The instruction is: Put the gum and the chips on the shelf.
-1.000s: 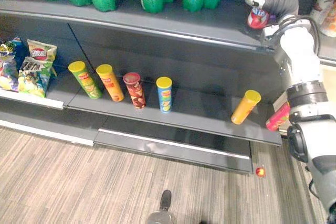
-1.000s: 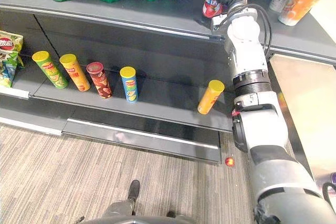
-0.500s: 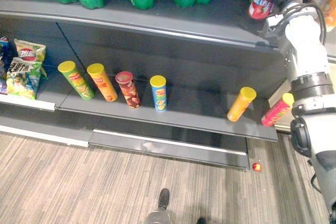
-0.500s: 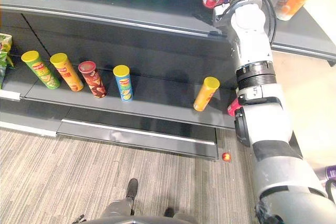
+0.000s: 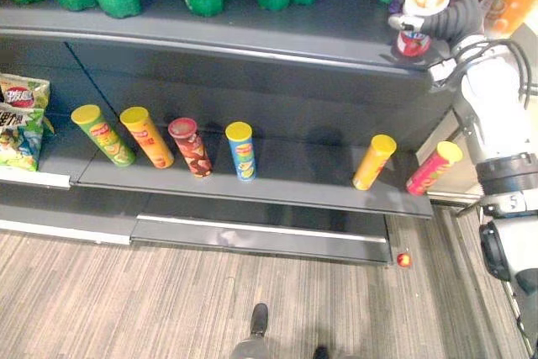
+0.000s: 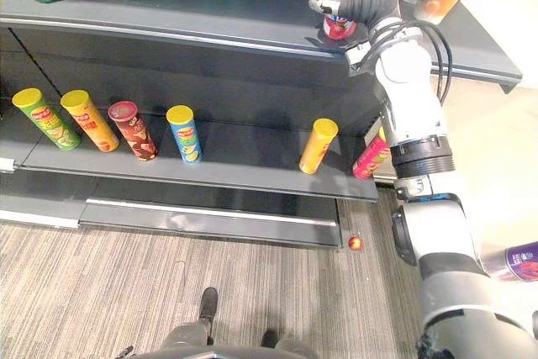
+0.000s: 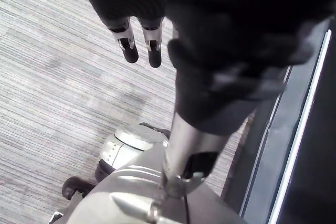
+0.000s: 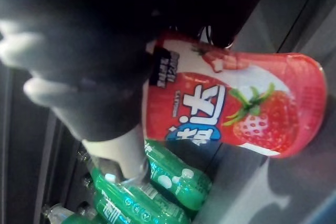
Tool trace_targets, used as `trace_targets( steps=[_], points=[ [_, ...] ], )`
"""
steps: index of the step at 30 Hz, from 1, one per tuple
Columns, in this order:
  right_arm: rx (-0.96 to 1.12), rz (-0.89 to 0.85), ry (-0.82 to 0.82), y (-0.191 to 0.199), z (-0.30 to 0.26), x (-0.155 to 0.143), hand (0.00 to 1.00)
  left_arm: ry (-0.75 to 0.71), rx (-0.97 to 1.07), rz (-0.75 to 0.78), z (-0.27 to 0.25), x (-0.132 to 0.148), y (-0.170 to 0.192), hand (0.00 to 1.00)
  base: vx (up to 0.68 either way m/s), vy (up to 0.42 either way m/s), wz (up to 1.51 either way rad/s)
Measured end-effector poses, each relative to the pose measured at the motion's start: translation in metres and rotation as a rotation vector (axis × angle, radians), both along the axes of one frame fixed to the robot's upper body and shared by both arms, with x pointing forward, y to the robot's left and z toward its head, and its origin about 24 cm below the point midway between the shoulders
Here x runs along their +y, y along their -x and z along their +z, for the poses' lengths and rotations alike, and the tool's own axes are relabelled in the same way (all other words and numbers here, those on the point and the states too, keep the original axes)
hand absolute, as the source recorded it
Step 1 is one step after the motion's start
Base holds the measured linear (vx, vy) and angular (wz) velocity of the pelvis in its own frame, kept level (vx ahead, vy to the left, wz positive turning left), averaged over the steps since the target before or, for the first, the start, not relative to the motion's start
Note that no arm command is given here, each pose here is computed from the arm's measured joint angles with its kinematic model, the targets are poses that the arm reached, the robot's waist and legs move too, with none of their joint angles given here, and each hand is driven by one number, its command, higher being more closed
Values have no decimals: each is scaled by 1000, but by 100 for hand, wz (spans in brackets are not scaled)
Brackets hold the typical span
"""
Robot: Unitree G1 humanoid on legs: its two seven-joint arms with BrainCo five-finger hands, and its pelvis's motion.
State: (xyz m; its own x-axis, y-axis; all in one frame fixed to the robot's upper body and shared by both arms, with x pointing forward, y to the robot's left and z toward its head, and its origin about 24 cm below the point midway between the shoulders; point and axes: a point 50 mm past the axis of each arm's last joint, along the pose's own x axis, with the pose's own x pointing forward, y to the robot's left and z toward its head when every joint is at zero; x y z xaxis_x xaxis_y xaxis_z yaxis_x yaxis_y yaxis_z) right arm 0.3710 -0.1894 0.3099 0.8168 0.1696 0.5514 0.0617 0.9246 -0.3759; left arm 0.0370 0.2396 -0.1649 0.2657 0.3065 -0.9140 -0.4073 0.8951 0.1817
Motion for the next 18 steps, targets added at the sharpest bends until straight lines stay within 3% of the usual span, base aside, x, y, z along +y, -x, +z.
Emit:
trace_targets(
  steps=[9,18],
  points=[
    [27,-42,-30,-5,-11,-7,100,-3,5,-18,0,0,0,0,-7,1,2],
    [49,-132,-160,-15,-9,-26,100,-18,-7,-25,2,3,-4,0,-3,7,0]
  ],
)
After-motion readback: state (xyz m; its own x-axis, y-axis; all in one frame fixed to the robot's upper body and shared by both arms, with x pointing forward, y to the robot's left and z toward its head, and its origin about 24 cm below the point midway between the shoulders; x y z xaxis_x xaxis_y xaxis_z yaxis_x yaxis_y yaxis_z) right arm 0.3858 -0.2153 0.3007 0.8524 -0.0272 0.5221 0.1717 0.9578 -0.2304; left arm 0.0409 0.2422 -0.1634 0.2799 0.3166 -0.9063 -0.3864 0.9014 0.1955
